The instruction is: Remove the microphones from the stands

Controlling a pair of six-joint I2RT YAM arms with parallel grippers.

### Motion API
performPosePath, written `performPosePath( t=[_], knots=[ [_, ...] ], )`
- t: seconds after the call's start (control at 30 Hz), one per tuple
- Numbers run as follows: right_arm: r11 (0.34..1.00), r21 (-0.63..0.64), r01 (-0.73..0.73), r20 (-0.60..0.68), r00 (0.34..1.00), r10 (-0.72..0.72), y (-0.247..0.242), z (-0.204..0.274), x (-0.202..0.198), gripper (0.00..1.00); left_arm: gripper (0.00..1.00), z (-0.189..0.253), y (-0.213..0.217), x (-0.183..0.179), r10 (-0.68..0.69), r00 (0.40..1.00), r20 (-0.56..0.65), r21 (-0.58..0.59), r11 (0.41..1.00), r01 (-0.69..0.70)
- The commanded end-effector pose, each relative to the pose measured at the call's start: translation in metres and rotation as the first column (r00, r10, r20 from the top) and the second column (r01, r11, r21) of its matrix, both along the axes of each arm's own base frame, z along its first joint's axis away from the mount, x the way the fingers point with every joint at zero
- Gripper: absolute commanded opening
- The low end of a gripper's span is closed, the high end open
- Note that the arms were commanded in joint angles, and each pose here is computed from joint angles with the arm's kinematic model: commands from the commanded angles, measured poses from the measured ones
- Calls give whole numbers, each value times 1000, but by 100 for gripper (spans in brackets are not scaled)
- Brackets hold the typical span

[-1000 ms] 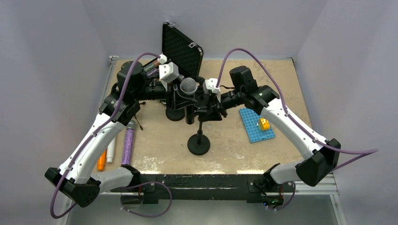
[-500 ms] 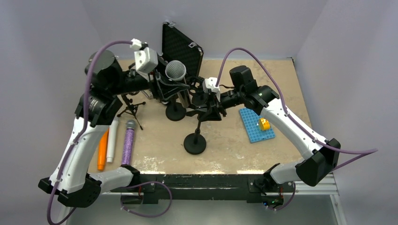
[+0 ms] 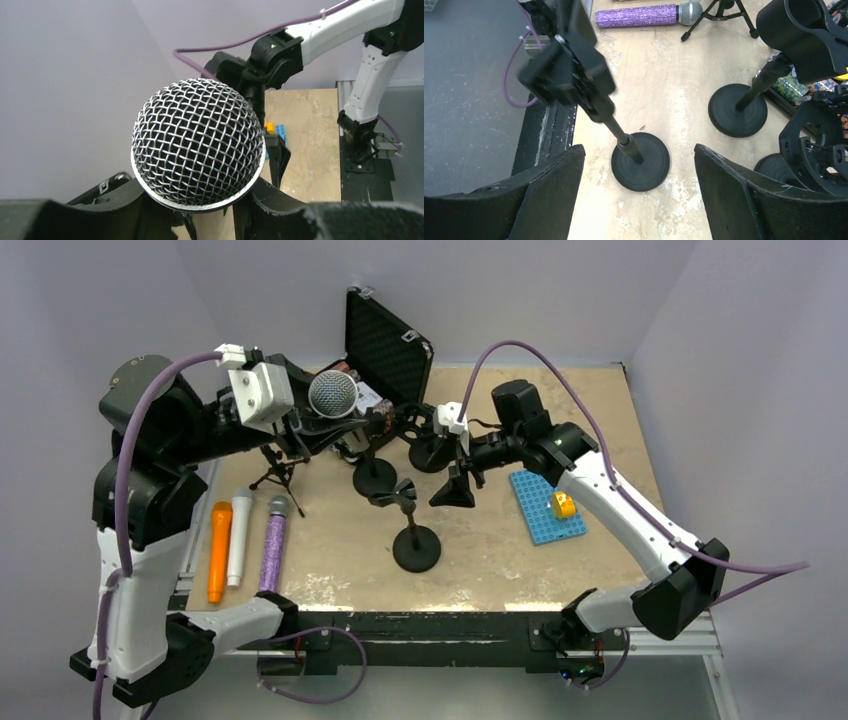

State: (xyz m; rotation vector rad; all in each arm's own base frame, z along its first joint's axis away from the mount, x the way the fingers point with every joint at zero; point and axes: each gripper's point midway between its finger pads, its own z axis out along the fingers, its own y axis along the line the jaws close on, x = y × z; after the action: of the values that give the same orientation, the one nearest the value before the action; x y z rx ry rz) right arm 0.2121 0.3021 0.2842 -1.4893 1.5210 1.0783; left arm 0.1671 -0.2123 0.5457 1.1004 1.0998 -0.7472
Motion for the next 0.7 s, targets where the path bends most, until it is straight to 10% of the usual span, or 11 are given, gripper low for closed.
performPosePath(
  t=[0.0, 0.23, 0.47, 0.67],
  knots=[
    [999, 50, 7, 83, 997, -11, -7, 40, -8, 85, 0, -13, 33, -13, 133, 990, 52, 121, 983, -139],
    [999, 48, 9, 80, 997, -13, -15, 45, -18, 87, 0, -82, 85, -11, 367, 930, -37, 410, 854, -320],
    [1000, 30, 4, 105, 994, -7, -28, 43, -32, 87, 0, -140, 189, 8, 791, 609, 61, 715, 391, -579],
    [999, 30, 11, 66, 998, -13, -29, 36, -38, 87, 0, -169, 242, -7, 895, 414, 164, 765, 150, -627]
  ],
)
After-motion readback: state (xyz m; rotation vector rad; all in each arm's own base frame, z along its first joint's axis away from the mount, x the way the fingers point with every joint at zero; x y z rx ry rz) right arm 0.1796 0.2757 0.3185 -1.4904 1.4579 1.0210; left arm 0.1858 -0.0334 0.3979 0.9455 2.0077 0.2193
